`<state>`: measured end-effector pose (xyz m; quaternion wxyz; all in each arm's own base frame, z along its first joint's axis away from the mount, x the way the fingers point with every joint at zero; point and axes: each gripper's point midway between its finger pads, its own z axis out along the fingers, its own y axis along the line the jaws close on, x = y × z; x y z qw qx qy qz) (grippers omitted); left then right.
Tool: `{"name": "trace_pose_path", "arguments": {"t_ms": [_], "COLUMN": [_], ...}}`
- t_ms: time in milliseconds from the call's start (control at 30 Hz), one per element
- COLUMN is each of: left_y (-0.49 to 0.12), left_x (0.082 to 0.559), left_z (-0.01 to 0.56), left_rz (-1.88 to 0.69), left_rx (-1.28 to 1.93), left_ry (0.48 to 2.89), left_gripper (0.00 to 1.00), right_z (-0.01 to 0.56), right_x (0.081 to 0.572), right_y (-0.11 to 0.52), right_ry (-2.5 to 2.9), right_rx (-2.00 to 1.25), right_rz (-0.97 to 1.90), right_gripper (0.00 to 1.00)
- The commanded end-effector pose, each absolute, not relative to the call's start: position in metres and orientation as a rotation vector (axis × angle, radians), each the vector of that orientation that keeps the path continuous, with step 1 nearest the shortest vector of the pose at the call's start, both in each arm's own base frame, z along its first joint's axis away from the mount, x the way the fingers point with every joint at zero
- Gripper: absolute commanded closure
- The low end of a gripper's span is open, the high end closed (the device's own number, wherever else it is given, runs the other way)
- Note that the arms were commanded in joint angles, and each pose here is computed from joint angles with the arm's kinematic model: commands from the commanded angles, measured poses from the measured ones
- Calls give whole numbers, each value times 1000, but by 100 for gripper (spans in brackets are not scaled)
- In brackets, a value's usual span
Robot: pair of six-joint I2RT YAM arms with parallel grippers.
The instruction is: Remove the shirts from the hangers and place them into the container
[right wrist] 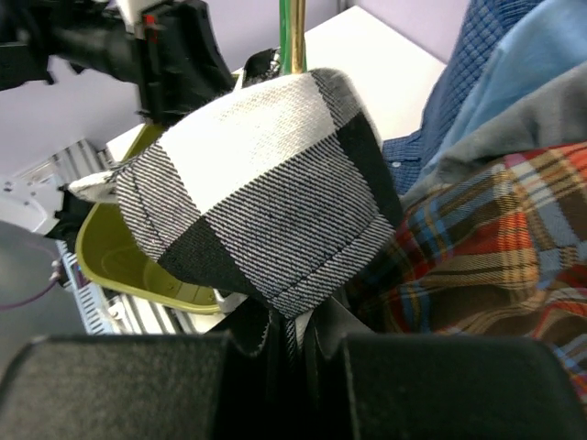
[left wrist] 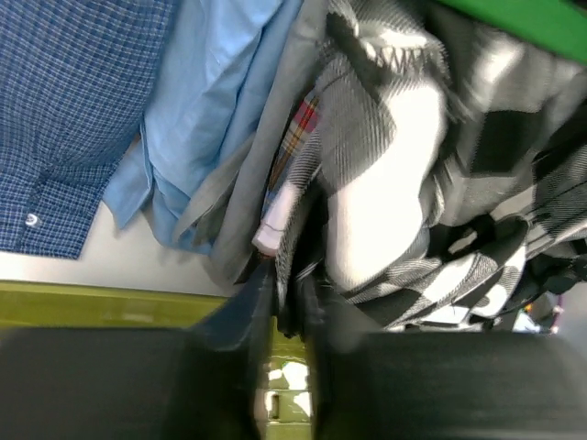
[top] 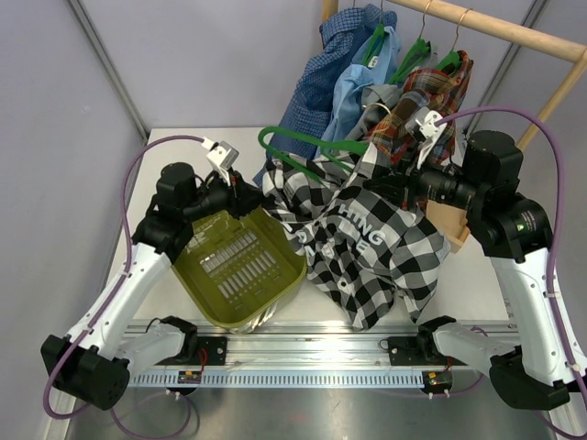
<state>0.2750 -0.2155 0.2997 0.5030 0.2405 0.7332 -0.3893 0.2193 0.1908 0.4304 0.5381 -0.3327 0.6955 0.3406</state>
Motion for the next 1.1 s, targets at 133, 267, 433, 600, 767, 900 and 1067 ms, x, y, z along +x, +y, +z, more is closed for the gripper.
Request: {"name": "trace_pose_path", "arguments": {"t_ms": [133,267,433,600,767,900,1067], "left_y": [-170,-152,-176,-209,-259,-275,-287], "left_x": [255,238,214,208,199,212,225], "left_z": [372,403,411,406,378,367,358], "left_rz": [-615,-445,-549,-655,-695,-628,-548], "left_rx": [642,731,978,1114,1303,1341,1388], "left_ry": [1502,1394,1320,1281,1307,1329,1354], "left_gripper": [18,1,1,1,6,9,50], "right_z": [464,433,401,389,390,383,377], "right_x": [244,230,215,201,194,183,175], "right_y": [167,179,181,184,194,198,198], "right_ry": [1481,1462,1384,1313,1271,1256,1253], "right_rx": [-854,-1153,-1444,-1616,-1666,-1715,-1729], "right_rz": [499,523,505,556,625,656,676], "right_gripper": [100,100,100,100,100,100,100]}}
